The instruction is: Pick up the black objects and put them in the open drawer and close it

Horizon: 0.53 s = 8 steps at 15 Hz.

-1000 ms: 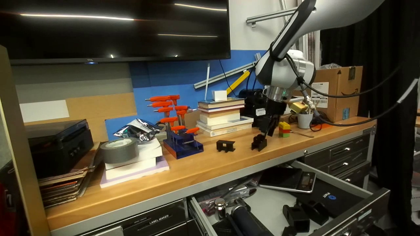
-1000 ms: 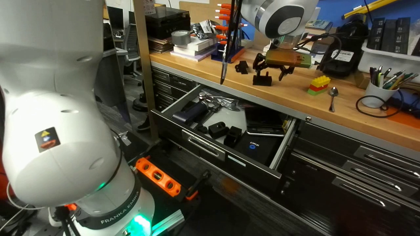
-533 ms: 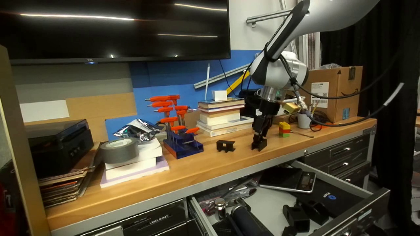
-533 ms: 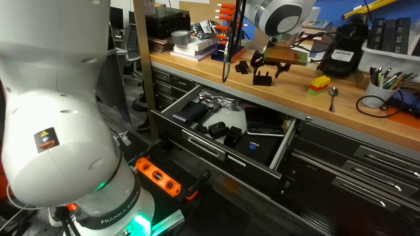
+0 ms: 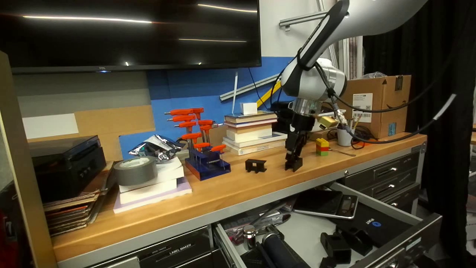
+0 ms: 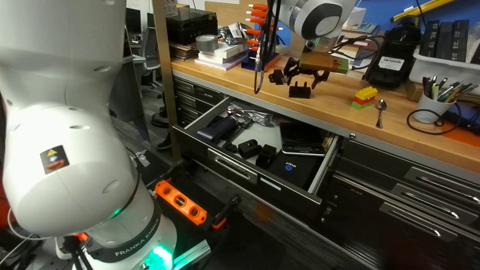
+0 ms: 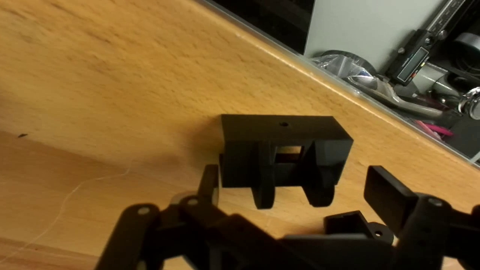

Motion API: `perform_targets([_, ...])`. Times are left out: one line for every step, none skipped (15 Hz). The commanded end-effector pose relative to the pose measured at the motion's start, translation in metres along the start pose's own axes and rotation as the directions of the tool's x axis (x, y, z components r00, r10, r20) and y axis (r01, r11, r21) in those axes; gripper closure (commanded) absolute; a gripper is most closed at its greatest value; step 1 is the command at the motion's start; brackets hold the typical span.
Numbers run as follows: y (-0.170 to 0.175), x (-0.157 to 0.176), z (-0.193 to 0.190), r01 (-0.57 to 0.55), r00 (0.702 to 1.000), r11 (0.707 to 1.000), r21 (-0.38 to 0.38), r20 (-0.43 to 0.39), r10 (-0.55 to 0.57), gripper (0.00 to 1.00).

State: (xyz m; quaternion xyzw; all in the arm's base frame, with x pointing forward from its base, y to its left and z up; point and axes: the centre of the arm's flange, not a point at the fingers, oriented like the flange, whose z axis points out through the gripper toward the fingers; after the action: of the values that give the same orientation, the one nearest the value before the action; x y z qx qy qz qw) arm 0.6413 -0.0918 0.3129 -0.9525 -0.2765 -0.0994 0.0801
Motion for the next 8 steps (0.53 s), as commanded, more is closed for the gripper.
perform_targets([-0.005,0.014,-0.003,0.001,1.0,1.0,-0.011,0.023,-0.001,0.27])
perform_targets([-0.008,0.017,-0.002,0.003,1.0,1.0,-0.017,0.029,-0.003,0.34])
perform_targets([-0.01,0.019,-0.002,0.005,0.999,1.0,-0.021,0.032,-0.005,0.42])
perform_targets([-0.012,0.021,-0.003,0.008,0.999,1.0,-0.025,0.038,-0.007,0.51])
perform_targets([-0.013,0.023,-0.003,0.01,0.999,1.0,-0.029,0.042,-0.009,0.57])
perform_targets([-0.015,0.025,-0.004,0.012,0.999,0.999,-0.033,0.045,-0.011,0.65])
perform_targets([-0.017,0.027,-0.005,0.013,0.999,0.999,-0.034,0.047,-0.011,0.72])
perform_targets([-0.019,0.029,-0.007,0.015,0.999,0.999,-0.043,0.049,-0.013,0.77])
